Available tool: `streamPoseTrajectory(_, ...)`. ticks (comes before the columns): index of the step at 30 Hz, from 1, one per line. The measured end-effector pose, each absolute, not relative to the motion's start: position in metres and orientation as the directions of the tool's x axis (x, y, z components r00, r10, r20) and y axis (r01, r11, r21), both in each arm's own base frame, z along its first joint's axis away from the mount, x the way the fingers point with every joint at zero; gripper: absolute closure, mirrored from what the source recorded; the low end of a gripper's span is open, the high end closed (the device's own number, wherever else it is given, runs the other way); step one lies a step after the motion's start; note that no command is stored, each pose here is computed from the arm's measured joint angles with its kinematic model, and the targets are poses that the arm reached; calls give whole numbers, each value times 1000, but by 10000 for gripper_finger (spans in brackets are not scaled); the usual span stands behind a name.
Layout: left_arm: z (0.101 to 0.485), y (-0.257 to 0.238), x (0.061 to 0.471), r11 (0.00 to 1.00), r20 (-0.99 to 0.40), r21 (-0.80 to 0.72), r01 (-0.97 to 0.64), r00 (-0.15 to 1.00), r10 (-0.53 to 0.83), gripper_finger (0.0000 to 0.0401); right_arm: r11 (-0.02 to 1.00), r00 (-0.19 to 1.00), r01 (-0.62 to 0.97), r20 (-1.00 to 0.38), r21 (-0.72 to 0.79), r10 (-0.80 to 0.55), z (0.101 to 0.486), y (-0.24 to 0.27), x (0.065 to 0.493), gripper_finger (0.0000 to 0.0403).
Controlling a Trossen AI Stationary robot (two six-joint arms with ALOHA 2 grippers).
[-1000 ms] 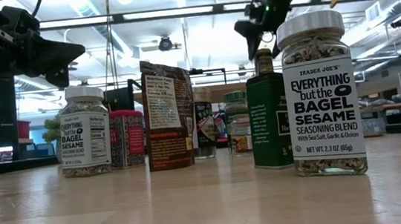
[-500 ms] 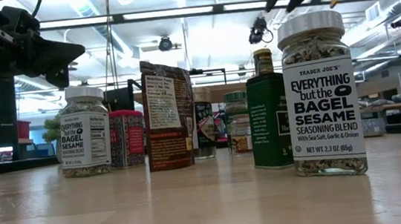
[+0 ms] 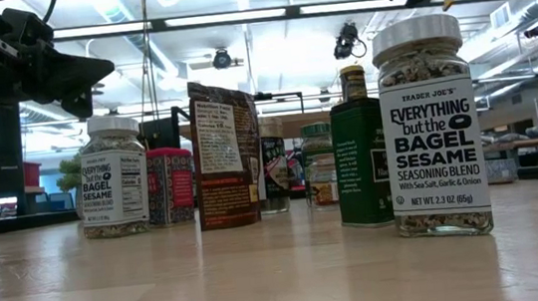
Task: Shelf spices
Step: Put the top white seasoning bottle on the shelf
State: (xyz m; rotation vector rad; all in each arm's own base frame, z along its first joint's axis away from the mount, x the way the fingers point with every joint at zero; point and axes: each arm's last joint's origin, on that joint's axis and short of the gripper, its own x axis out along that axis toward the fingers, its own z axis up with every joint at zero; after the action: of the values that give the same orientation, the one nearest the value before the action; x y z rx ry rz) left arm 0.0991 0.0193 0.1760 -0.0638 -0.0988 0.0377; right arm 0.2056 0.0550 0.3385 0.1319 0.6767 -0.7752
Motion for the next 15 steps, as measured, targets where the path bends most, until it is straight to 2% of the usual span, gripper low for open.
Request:
streamPoseTrajectory(7,176,19,99,997,97,-66,-35,994,41,395,748,510,636,-624,-191,-592,321,66,207,96)
streamPoseTrajectory(15,176,19,99,997,98,-66,-35,994,41,395,736,472,648,-656,-194,-589,265,76,198,96)
